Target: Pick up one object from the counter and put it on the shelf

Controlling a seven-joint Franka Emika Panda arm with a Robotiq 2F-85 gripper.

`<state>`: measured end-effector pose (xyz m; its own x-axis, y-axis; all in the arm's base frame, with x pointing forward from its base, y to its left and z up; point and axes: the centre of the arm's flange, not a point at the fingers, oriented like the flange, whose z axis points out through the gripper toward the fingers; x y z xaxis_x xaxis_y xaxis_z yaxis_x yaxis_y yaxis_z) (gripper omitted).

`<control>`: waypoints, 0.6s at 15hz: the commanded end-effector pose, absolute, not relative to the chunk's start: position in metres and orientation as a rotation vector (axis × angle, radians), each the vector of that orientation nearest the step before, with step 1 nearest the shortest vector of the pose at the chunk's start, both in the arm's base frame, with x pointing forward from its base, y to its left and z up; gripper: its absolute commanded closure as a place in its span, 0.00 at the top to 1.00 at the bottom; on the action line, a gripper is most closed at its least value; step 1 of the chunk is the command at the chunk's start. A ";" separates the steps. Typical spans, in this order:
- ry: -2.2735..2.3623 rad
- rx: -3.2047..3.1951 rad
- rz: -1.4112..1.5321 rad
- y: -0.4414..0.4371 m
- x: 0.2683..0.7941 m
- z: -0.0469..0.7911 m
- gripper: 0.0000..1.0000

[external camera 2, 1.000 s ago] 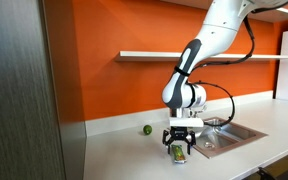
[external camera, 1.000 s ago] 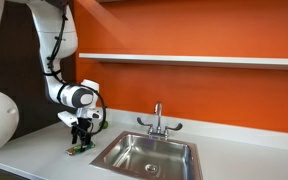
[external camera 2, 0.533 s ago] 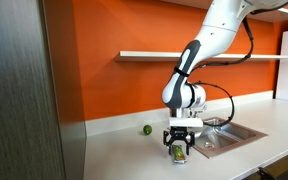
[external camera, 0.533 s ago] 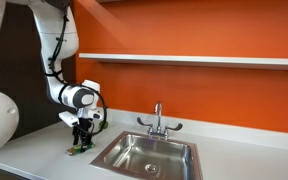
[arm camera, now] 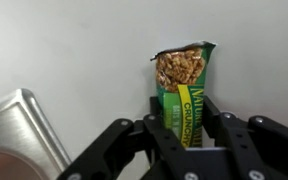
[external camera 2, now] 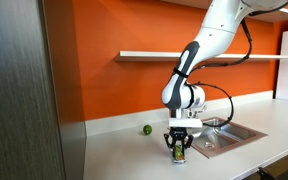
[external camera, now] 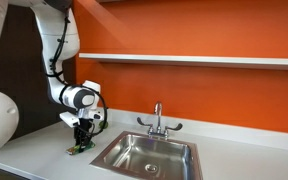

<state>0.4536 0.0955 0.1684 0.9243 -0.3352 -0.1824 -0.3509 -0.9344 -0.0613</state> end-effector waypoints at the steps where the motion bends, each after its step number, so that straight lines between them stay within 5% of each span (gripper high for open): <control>1: 0.534 -2.976 0.248 0.095 0.460 0.167 0.18; 9: 0.513 -3.001 0.167 0.103 0.462 0.214 0.18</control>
<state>0.4641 0.0991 0.1830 0.9340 -0.3252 -0.1479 -0.3386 -0.9378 -0.0762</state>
